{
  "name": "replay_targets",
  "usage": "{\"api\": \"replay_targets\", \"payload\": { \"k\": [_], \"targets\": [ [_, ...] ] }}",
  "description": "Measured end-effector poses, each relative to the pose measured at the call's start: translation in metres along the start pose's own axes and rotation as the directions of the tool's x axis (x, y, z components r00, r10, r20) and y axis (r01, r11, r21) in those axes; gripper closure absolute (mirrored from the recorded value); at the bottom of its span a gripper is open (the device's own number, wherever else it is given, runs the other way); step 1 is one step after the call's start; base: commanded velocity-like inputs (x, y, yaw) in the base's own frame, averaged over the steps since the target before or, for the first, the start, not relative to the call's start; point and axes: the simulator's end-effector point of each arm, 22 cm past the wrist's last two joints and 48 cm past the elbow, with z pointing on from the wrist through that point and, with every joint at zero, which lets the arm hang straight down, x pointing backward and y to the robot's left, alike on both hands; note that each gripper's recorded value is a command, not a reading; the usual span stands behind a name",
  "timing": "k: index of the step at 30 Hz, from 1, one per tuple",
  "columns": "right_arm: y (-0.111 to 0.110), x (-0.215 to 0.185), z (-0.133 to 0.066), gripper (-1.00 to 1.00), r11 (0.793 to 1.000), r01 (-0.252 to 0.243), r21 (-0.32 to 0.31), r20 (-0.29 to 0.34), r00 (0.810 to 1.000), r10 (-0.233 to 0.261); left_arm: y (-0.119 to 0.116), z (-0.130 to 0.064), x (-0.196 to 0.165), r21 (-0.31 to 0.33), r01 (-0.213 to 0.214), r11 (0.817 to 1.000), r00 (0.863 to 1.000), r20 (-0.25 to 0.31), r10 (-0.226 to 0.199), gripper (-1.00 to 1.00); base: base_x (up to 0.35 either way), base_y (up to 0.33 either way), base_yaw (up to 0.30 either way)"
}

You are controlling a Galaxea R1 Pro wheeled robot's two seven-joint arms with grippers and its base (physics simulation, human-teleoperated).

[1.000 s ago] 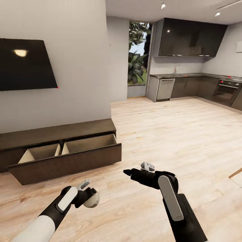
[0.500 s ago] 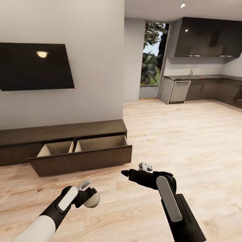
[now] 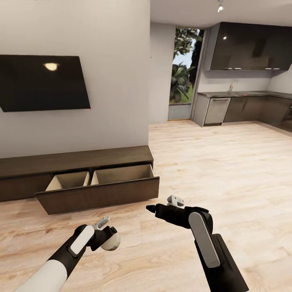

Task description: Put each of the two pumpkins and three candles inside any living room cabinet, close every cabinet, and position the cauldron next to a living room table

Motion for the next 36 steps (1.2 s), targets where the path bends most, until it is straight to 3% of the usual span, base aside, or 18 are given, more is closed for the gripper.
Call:
{"api": "replay_targets", "payload": {
  "k": [14, 17, 22, 25, 30, 33, 36],
  "targets": [
    [0.011, -0.009, -0.013, -1.0, 1.0, 0.002, 0.008, -0.004, 1.0, -0.002, -0.004, -0.021, -0.006, -0.005, 0.0, 1.0, 1.0, 0.0, 0.0, 1.0, 0.0, 0.0, 0.0],
    [0.013, -0.011, -0.016, -1.0, 1.0, 0.002, 0.01, -0.006, 1.0, -0.002, -0.012, -0.028, -0.002, 0.013, -0.016, 1.0, 0.999, -0.038, 0.017, 1.0, 0.0, 0.0, 0.0],
    [0.016, -0.014, -0.021, -1.0, 1.0, 0.002, 0.012, -0.008, 1.0, -0.001, -0.069, -0.069, -0.015, 0.129, -0.131, 0.983, 0.989, -0.047, 0.139, 1.0, 0.0, 0.0, 0.0],
    [0.019, -0.016, -0.023, -1.0, 1.0, 0.001, 0.012, -0.008, 1.0, -0.001, -0.082, -0.088, -0.026, 0.13, -0.175, 0.976, 0.983, -0.025, 0.18, 1.0, 0.0, 0.0, 0.0],
    [0.023, -0.019, -0.028, -1.0, 1.0, 0.002, 0.011, -0.008, 1.0, -0.001, -0.089, -0.131, -0.06, 0.088, -0.209, 0.974, 0.978, 0.029, 0.208, 1.0, 0.0, 0.0, 0.0],
    [0.025, -0.021, -0.031, -1.0, 1.0, 0.001, 0.011, -0.009, 1.0, -0.001, -0.095, -0.162, -0.084, 0.098, -0.2, 0.975, 0.977, 0.092, 0.191, 1.0, 0.0, 0.0, 0.0],
    [0.027, -0.022, -0.034, -1.0, 1.0, 0.001, 0.013, -0.009, 1.0, -0.001, -0.097, -0.176, -0.086, 0.111, -0.197, 0.974, 0.976, 0.112, 0.184, 1.0, 0.0, 0.0, 0.0]
  ]
}}
